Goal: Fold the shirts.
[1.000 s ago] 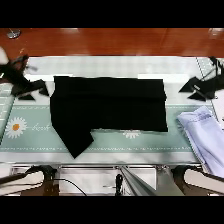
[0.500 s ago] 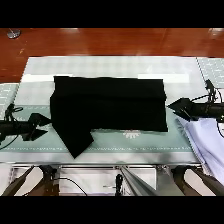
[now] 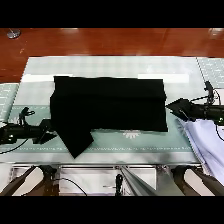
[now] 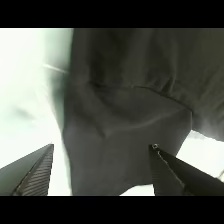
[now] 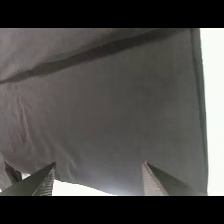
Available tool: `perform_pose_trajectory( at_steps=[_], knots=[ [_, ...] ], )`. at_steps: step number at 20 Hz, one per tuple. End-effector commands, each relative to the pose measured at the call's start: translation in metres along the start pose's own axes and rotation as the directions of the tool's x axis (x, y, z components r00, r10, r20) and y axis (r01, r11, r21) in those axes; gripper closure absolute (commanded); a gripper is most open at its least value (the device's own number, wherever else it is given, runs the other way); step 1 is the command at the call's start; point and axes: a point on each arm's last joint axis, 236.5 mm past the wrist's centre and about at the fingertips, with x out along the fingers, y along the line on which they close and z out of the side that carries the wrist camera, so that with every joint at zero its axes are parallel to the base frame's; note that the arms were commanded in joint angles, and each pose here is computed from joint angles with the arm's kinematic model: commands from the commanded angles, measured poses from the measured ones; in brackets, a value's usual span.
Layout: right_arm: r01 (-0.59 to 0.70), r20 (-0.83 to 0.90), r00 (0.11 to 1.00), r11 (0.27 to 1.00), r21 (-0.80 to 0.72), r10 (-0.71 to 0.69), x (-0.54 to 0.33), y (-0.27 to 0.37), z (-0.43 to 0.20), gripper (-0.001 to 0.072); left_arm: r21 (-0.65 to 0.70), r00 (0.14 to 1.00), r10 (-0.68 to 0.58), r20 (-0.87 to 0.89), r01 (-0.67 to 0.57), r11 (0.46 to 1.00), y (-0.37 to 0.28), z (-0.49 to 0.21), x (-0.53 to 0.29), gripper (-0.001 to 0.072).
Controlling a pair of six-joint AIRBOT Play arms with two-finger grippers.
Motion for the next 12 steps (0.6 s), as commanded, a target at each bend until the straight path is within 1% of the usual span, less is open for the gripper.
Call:
perform_pose_trajectory(
  at_steps=[1, 5, 6, 7, 8, 9, 10, 11, 12],
  knots=[
    [-0.004, 0.004, 1.000, 1.000, 0.006, 0.004, 0.000, 0.001, 0.001, 0.0093, 0.052, 1.000, 0.006, -0.022, -0.005, 0.999, -0.006, -0.009, 0.020, 0.0006],
    [0.005, 0.066, 0.998, 1.000, 0.027, -0.006, -0.023, -0.005, 0.023, 0.0093, 0.093, 1.000, 0.024, -0.019, -0.023, 0.995, -0.009, -0.011, 0.030, 0.0007],
    [0.021, 0.080, 0.997, 0.999, 0.037, -0.024, -0.036, -0.013, 0.029, 0.0093, 0.094, 1.000, 0.027, -0.015, -0.025, 0.995, -0.009, -0.010, 0.031, 0.0027],
    [0.069, 0.077, 0.994, 0.996, 0.057, -0.073, -0.048, -0.030, 0.028, 0.0093, 0.094, 1.000, 0.026, -0.014, -0.025, 0.995, -0.009, -0.010, 0.031, 0.0195],
    [0.128, 0.046, 0.990, 0.986, 0.109, -0.133, -0.055, -0.051, 0.019, 0.0093, 0.095, 1.000, 0.025, -0.017, -0.024, 0.995, -0.009, -0.011, 0.031, 0.0521],
    [0.195, -0.013, 0.981, 0.969, 0.153, -0.195, -0.058, -0.072, 0.002, 0.0093, 0.107, 1.000, 0.024, -0.018, -0.022, 0.994, -0.009, -0.011, 0.030, 0.0684],
    [0.240, -0.082, 0.970, 0.956, 0.171, -0.229, -0.056, -0.084, -0.017, 0.0093, 0.119, 1.000, 0.021, -0.020, -0.018, 0.993, -0.010, -0.011, 0.030, 0.0684],
    [0.243, -0.139, 0.966, 0.952, 0.187, -0.219, -0.049, -0.088, -0.036, 0.0093, 0.119, 1.000, 0.020, -0.020, -0.018, 0.993, -0.010, -0.012, 0.030, 0.0685],
    [0.213, -0.160, 0.971, 0.952, 0.221, -0.180, -0.040, -0.085, -0.047, 0.0094, 0.119, 1.000, 0.020, -0.022, -0.017, 0.993, -0.010, -0.012, 0.030, 0.0685]
  ],
)
